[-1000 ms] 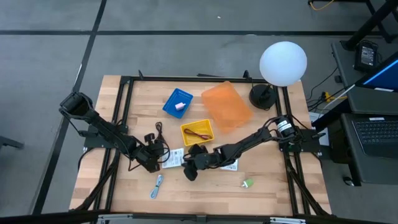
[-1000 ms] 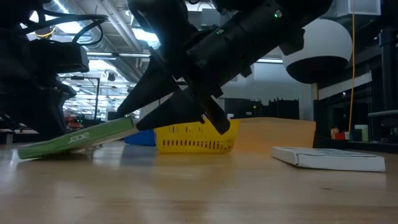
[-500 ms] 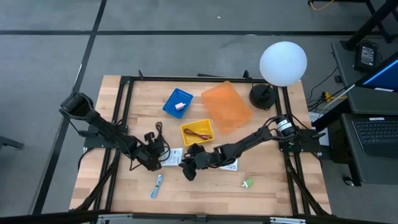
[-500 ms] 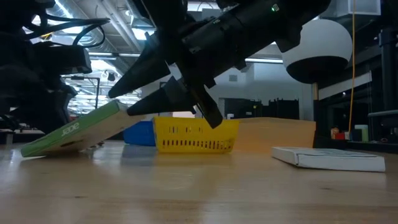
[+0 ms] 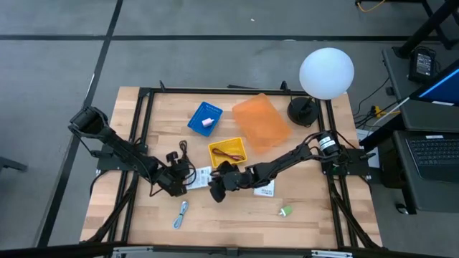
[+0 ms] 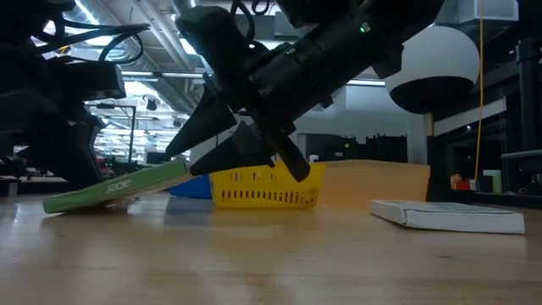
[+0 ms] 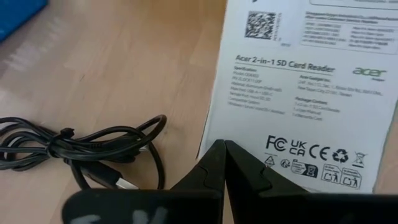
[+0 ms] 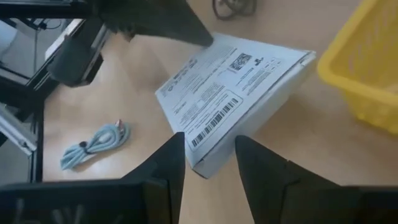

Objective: Pick and place items into bin
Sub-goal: Put the white card reader box into the orange bin

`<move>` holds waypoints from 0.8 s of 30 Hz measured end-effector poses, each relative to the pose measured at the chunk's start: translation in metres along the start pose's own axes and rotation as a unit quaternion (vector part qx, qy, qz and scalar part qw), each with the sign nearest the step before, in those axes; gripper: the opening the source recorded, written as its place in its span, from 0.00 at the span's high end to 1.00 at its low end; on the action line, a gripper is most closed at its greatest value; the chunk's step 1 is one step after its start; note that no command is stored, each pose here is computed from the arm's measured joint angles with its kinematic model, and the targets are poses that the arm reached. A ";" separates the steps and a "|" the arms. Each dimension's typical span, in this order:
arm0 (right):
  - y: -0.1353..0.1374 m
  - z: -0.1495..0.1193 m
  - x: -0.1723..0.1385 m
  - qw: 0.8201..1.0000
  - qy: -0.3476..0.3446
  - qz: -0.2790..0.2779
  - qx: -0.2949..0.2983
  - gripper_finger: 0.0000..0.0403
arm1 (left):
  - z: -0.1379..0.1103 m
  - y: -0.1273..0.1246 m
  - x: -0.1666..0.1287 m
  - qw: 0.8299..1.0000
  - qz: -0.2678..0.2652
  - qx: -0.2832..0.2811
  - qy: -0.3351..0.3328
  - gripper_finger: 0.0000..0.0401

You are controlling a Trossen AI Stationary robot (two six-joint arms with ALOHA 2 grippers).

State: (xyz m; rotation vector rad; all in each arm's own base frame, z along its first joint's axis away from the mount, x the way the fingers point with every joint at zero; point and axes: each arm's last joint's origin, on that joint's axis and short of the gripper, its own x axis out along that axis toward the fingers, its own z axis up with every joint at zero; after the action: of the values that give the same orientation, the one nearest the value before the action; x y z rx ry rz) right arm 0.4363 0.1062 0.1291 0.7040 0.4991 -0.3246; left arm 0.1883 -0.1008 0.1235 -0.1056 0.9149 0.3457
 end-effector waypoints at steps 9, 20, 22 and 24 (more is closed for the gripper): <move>0.015 0.012 -0.002 0.996 -0.055 0.068 -0.030 0.69 | 0.001 0.000 0.000 1.000 0.000 -0.008 -0.003 0.99; 0.017 0.014 -0.003 0.994 -0.063 0.074 -0.045 0.69 | 0.003 -0.001 0.000 1.000 -0.003 -0.026 -0.011 0.99; 0.017 0.014 -0.003 0.994 -0.064 0.077 -0.050 0.69 | 0.004 -0.001 0.001 0.999 -0.002 -0.030 -0.013 0.99; 0.018 0.014 -0.003 0.993 -0.067 0.082 -0.057 0.69 | 0.006 0.000 0.002 0.999 -0.004 -0.033 -0.016 0.99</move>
State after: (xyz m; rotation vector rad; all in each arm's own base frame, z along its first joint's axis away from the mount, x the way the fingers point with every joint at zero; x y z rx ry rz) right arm 0.4464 0.1099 0.1493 0.6042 0.3279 -0.1859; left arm 0.1938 -0.0990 0.1255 -0.1640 0.8713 0.3704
